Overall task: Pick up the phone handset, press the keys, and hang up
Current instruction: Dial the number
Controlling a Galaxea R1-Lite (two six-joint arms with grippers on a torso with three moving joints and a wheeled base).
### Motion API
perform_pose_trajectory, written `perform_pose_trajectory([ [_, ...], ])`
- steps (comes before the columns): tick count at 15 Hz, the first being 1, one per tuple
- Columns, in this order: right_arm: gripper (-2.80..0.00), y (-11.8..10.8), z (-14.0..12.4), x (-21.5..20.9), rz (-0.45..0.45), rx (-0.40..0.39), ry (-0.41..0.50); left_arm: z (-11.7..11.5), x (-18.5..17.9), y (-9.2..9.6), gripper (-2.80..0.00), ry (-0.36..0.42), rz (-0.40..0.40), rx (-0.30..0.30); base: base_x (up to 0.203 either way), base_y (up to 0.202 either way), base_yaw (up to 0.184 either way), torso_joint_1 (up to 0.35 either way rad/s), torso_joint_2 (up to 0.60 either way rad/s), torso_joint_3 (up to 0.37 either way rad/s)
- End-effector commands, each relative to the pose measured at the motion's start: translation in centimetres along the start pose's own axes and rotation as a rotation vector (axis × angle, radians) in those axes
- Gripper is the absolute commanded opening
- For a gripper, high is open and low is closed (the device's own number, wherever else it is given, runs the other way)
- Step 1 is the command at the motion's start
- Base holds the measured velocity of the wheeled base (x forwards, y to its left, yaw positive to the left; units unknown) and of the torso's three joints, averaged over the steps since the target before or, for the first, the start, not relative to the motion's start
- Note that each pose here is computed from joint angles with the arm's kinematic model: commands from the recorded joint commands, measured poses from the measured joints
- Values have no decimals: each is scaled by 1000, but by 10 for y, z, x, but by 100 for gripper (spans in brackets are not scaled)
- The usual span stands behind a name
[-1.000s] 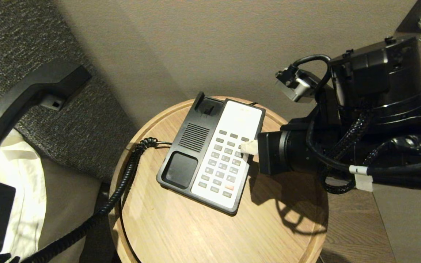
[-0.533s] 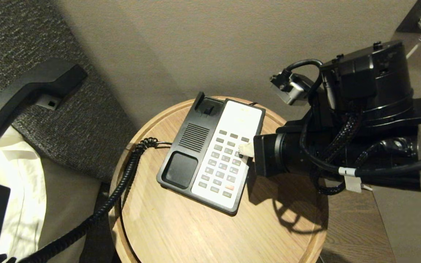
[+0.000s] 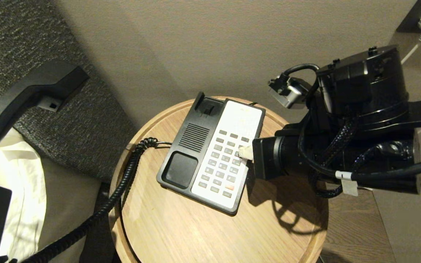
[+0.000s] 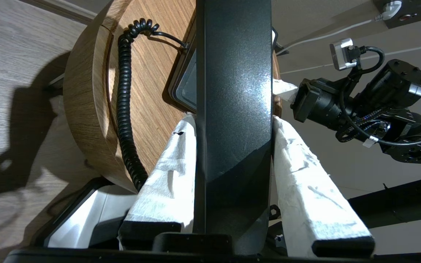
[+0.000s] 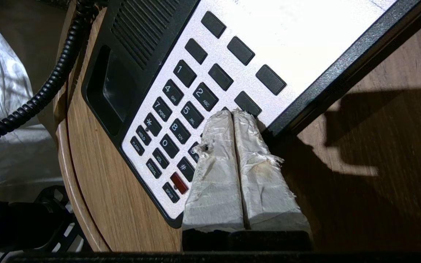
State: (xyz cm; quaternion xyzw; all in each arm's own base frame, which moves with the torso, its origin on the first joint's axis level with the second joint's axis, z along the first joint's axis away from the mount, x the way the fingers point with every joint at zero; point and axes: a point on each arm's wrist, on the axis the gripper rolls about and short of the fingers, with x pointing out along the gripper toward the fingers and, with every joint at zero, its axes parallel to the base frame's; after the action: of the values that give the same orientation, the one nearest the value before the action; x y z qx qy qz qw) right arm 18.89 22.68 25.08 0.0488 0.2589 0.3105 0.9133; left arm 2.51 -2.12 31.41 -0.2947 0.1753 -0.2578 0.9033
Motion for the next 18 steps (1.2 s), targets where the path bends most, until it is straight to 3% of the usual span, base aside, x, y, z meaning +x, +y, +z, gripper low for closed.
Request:
perform_pose_trajectory([
  [1,-280,0,0,1,-2,3,2,0,0,0,-280,0,3,-4,0,0,0,0,0,0],
  [9,-280,-1,-6,11,-13,-5,27,0,0,1,-280,0,3,-4,0,0,0,0,0,0],
  [18,-280,2,7,-3,18,6,-21,-2,2,2,-280,9,11,0,0,0,0,0,0,0],
])
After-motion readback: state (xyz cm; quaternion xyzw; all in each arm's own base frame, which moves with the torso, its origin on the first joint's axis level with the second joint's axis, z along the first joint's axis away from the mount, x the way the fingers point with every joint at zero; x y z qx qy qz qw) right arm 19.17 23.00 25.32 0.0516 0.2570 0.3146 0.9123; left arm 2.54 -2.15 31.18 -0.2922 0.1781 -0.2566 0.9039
